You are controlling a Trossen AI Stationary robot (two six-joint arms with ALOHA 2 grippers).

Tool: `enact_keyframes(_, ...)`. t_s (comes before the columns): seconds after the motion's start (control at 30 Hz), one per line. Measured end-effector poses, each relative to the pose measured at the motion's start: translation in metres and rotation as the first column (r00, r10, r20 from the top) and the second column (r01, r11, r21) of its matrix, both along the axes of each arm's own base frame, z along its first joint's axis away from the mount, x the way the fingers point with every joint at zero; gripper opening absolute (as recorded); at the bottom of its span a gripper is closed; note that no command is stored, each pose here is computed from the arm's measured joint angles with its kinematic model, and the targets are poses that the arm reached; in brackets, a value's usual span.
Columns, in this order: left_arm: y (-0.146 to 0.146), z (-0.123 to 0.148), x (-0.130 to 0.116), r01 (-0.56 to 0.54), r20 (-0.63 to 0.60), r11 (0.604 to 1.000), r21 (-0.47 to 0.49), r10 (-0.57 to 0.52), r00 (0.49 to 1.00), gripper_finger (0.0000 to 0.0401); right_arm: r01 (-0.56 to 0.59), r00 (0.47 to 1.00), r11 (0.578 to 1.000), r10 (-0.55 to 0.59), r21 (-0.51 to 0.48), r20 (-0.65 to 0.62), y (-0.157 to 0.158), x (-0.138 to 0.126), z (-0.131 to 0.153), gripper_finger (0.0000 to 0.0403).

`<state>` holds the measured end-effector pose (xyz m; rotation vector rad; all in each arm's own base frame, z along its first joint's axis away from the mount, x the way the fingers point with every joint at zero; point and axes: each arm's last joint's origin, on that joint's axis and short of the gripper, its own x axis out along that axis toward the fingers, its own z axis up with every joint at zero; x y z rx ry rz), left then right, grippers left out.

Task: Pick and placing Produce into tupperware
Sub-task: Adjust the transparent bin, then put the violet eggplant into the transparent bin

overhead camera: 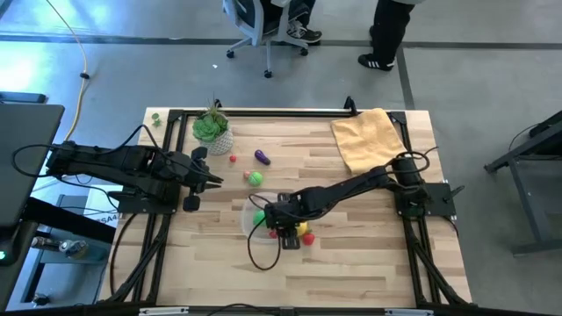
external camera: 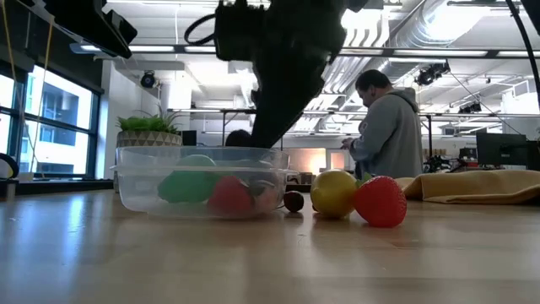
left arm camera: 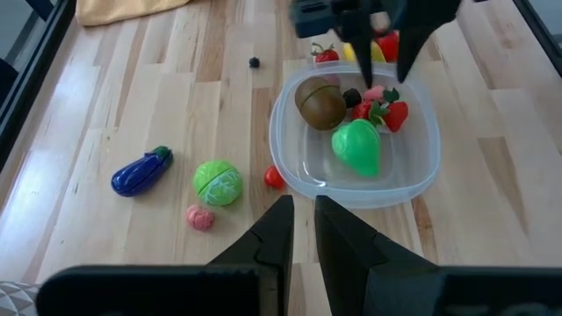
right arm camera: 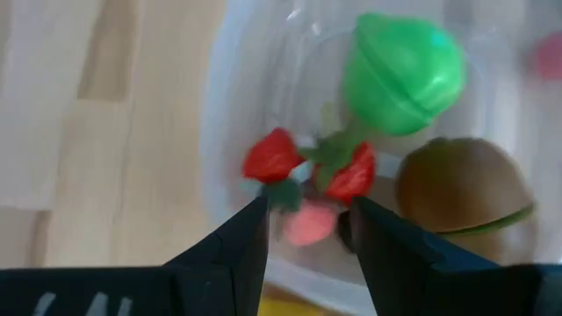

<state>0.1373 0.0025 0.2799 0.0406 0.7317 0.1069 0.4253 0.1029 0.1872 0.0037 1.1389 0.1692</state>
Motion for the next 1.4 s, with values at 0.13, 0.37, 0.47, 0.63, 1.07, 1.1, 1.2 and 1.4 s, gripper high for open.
enact_keyframes(0.13,0.000,0.000,0.000,0.000,0.000,1.000,0.000,0.000,1.000,0.0040,-0.023,1.000,1.000,0.023,0.014,-0.002,0.007,-0.002,0.000,0.0153)
enact_keyframes(0.37,0.000,0.000,0.000,0.000,0.000,1.000,0.000,0.000,1.000,0.0040,-0.070,0.997,0.997,0.071,0.032,-0.021,0.019,-0.006,0.000,0.0153)
enact_keyframes(0.47,0.000,0.000,0.000,0.000,0.000,1.000,0.000,0.000,1.000,0.0040,-0.101,0.994,0.992,0.104,0.069,-0.035,0.025,-0.009,0.000,0.0153)
enact_keyframes(0.63,0.000,0.000,0.000,0.000,0.000,1.000,0.000,0.000,1.000,0.0040,-0.139,0.987,0.988,0.144,0.073,-0.075,0.036,-0.017,-0.001,0.0153)
enact_keyframes(1.07,0.000,0.000,0.000,0.000,0.000,1.000,0.000,0.000,1.000,0.0040,-0.076,0.997,0.997,0.076,0.014,0.006,0.032,-0.005,0.020,0.0153)
enact_keyframes(1.1,0.000,0.000,0.000,0.000,0.000,1.000,0.000,0.000,1.000,0.0040,-0.067,0.998,0.998,0.067,0.000,0.020,0.029,-0.002,0.027,0.0153)
enact_keyframes(1.2,0.000,0.000,0.000,0.000,0.000,1.000,0.000,0.000,1.000,0.0040,-0.020,0.997,0.999,0.022,-0.028,0.073,0.017,0.007,0.050,0.0153)
enact_keyframes(1.4,0.000,0.000,0.000,0.000,0.000,1.000,0.000,0.000,1.000,0.0040,0.073,0.993,0.996,-0.069,-0.047,0.098,-0.018,0.016,0.091,0.0153)
